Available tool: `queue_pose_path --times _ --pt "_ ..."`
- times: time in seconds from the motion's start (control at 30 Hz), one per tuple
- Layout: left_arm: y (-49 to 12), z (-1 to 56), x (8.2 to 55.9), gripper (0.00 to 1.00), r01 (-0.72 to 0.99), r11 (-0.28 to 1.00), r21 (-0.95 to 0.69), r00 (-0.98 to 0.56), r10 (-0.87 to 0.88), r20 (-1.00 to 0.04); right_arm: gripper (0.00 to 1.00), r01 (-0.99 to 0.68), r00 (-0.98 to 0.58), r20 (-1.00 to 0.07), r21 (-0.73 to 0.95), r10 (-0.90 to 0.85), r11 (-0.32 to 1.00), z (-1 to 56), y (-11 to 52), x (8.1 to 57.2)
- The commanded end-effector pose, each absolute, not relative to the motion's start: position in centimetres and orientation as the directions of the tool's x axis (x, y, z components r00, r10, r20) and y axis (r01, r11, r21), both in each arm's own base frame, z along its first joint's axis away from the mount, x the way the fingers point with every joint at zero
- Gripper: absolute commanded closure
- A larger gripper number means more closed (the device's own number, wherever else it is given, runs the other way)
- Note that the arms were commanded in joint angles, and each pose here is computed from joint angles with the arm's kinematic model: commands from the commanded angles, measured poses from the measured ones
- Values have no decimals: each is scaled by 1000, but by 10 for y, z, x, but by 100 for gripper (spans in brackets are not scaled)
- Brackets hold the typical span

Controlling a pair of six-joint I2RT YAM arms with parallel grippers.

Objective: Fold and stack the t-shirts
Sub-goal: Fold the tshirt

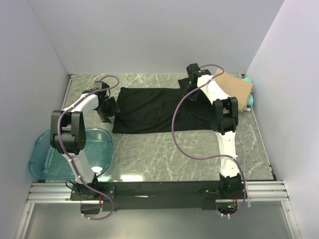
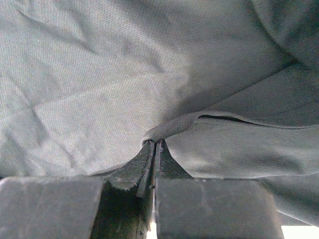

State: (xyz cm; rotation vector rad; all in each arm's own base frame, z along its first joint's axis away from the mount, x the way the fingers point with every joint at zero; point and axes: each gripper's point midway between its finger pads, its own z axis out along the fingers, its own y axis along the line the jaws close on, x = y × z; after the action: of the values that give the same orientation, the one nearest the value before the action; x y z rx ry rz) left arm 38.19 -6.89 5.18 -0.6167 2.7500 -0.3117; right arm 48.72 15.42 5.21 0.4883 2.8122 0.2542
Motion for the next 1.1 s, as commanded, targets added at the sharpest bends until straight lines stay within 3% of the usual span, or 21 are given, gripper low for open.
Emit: queue_pose_path --times 0.0,0.5,0.53,0.57,0.67,0.77,0.9,1.07 --pt "-66 72 383 34 -362 887 -287 -851 -440 -286 100 269 -908 -255 254 333 929 56 169 495" --pt "-65 72 385 34 -368 886 -283 -846 -445 -295 96 207 -917 -258 346 305 915 64 191 500" --pt "-65 70 386 34 -368 886 -284 -846 -445 -292 92 200 -919 -256 352 300 914 64 193 500" --pt "-65 72 388 34 -366 886 -286 -845 -445 -297 81 197 -920 -254 360 299 912 66 195 500" --pt "-70 73 392 34 -363 879 -310 -845 -450 -288 62 184 -915 -274 369 296 911 74 196 502" --pt "-75 75 395 34 -362 868 -340 -841 -461 -282 49 171 -899 -320 375 301 911 96 192 504" --pt "-77 69 396 35 -367 864 -344 -843 -466 -270 43 182 -852 -400 378 337 908 135 171 498" --pt "-84 66 399 36 -366 850 -379 -843 -475 -251 42 280 -831 -380 344 406 896 127 124 457"
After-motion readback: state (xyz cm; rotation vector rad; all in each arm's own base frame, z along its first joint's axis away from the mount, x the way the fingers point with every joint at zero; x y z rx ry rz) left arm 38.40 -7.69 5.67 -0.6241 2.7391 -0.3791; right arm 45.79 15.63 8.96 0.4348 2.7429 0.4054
